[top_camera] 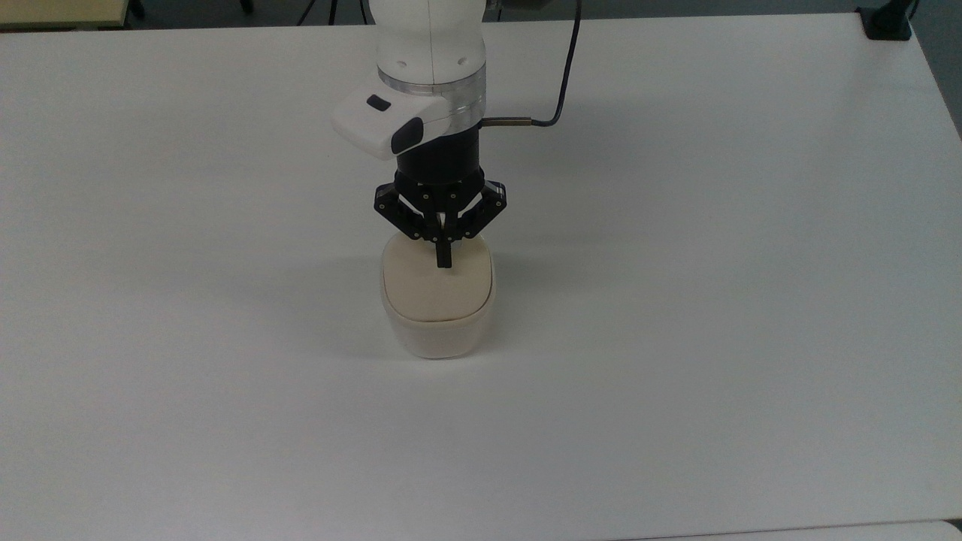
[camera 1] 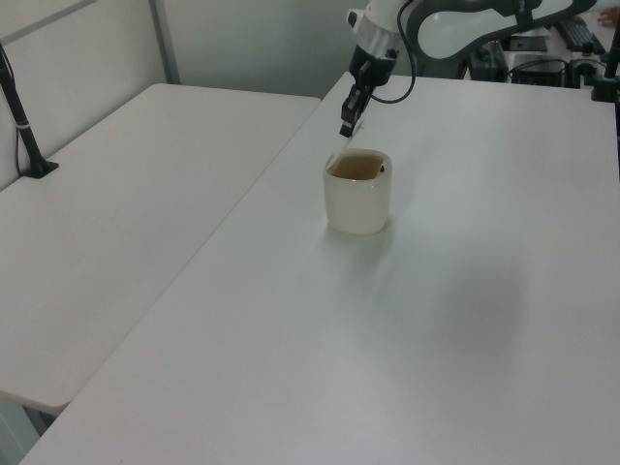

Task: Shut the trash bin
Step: 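Push the lid down with the gripper fingers until it shuts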

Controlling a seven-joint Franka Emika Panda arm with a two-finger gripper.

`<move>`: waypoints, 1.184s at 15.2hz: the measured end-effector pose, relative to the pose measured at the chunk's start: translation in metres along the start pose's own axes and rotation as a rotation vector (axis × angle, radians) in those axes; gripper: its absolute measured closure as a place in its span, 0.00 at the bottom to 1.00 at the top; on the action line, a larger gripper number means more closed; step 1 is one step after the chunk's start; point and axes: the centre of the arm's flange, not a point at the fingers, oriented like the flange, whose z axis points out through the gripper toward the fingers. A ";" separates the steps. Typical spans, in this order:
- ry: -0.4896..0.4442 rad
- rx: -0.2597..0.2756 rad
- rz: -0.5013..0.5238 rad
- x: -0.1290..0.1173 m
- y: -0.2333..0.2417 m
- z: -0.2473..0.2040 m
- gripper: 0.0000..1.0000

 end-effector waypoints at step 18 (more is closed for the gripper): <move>-0.209 -0.015 -0.005 -0.029 -0.001 0.022 0.99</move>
